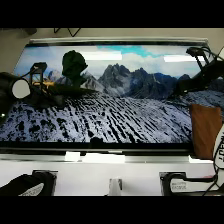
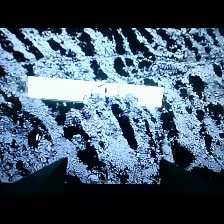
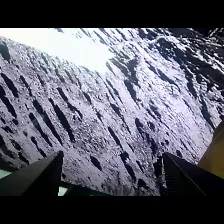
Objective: Fold the shirts.
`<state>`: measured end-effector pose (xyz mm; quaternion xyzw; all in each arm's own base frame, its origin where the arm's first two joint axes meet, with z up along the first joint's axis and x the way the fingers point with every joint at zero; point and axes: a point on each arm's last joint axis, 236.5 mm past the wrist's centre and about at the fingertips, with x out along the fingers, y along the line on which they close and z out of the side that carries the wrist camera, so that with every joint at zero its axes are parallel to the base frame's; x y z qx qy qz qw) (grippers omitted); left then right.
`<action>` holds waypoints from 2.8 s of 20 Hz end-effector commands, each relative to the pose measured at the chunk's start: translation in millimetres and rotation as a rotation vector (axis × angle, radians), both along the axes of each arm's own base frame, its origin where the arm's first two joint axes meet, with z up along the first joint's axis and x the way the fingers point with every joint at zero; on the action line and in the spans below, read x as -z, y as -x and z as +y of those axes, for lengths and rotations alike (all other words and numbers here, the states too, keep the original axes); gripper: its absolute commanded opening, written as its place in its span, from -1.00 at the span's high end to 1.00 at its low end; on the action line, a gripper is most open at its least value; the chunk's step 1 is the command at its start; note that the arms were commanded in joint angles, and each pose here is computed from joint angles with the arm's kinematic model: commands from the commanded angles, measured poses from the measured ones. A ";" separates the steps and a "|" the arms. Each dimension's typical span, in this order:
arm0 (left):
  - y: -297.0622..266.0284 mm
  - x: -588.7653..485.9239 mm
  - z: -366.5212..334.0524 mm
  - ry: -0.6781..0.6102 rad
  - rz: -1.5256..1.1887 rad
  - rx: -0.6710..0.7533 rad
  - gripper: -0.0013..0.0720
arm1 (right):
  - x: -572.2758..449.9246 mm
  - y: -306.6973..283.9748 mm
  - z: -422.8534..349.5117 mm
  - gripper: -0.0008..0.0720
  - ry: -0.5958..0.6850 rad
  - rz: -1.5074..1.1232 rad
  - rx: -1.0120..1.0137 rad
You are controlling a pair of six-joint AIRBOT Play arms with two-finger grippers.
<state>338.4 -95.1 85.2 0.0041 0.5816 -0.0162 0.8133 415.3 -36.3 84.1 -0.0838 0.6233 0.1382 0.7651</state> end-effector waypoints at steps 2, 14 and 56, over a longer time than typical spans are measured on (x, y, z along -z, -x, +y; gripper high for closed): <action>0.0 -0.2 0.0 0.000 -0.001 0.000 -0.88 | -0.3 0.1 0.3 -0.87 0.000 0.000 0.000; 0.0 -0.2 0.0 0.000 -0.001 0.000 -0.88 | -0.3 0.1 0.3 -0.87 0.000 0.000 0.000; -345.1 125.5 50.9 0.805 -0.406 -0.700 0.87 | -31.5 -73.0 26.8 -0.83 -0.134 -0.329 0.029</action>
